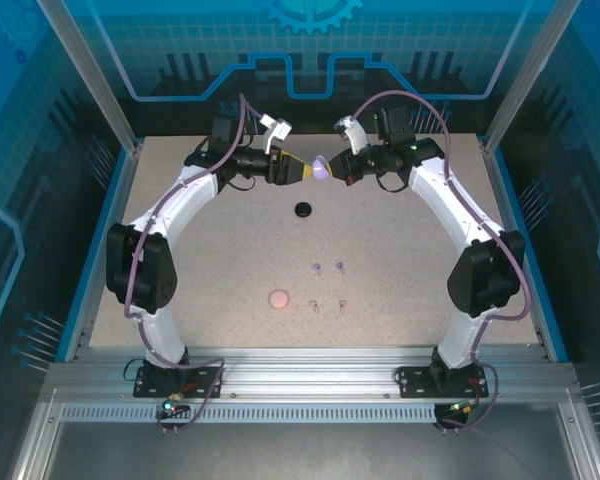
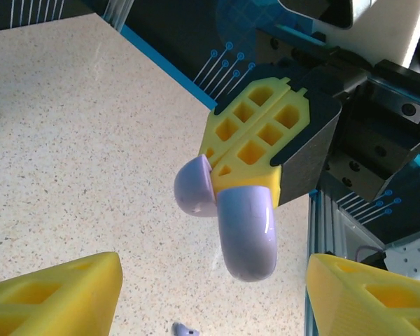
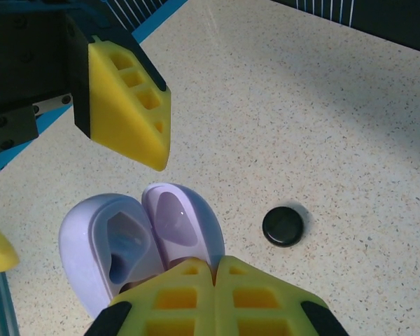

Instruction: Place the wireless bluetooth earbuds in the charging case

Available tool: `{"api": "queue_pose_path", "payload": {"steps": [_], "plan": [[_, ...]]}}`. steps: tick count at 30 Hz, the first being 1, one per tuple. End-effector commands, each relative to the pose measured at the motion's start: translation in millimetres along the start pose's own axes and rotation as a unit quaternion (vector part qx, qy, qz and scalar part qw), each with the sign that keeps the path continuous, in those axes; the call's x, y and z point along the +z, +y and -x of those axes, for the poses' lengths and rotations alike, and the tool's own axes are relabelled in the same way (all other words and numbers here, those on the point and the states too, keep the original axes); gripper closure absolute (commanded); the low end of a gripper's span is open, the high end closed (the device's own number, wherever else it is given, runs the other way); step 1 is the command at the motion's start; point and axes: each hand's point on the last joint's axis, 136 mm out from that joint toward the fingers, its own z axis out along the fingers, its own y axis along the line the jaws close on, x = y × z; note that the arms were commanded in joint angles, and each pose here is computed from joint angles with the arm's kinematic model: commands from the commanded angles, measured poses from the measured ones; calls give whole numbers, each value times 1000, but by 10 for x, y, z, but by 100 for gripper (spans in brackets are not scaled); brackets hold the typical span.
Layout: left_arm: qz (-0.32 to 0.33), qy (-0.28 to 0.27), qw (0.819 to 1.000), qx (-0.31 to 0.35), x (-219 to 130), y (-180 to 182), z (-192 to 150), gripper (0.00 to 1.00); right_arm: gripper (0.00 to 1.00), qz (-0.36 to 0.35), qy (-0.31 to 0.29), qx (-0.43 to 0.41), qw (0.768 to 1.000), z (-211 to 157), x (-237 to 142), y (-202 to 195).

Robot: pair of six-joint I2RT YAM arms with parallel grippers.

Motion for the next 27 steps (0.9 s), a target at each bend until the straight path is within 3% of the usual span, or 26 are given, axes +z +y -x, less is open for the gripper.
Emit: {"api": "queue_pose_path", "payload": {"steps": [1, 13, 27], "plan": [[-24, 20, 999, 5, -26, -67, -19, 28, 100, 14, 11, -4, 1000, -23, 23, -3], [-47, 41, 998, -8, 19, -57, -67, 32, 100, 28, 16, -12, 999, 1, 125, 101], [-63, 47, 997, -17, 49, -50, -83, 42, 100, 36, 18, -19, 999, 63, 191, 190]]}}
